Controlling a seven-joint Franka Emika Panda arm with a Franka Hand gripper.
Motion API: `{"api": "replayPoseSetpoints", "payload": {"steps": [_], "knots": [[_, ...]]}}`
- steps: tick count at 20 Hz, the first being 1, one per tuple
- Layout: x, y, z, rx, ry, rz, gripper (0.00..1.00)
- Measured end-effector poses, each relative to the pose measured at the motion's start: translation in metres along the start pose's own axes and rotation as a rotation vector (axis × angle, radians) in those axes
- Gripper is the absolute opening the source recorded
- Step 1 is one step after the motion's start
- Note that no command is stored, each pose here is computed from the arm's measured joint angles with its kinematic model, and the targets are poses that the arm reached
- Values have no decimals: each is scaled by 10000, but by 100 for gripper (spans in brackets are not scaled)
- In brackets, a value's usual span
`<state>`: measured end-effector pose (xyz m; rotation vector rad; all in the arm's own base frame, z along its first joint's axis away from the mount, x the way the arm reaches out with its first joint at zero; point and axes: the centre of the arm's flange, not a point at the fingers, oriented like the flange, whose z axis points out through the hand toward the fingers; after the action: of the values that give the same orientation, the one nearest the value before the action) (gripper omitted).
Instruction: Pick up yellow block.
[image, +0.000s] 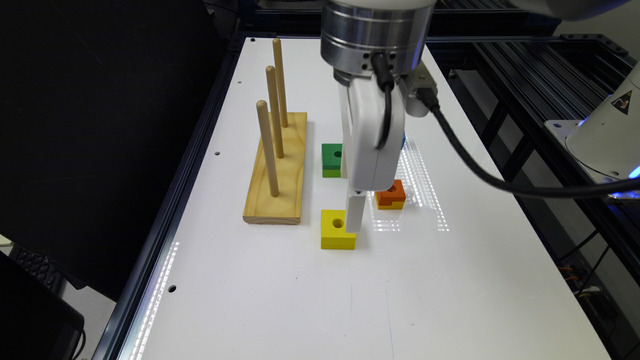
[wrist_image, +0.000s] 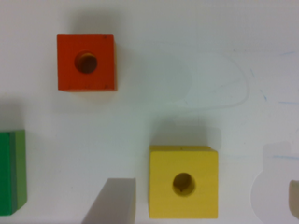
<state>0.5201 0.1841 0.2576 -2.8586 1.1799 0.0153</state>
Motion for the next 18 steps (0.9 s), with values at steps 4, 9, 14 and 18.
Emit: {"api": "replayPoseSetpoints", "payload": {"steps": [4,9,14,18], "knots": [[6,-9,7,-3,7,9,100],[17,2,42,-50,-23,24,100],[40,9,222,-59,-44,6,100],[43,5,218,-48,-32,4,100]]}}
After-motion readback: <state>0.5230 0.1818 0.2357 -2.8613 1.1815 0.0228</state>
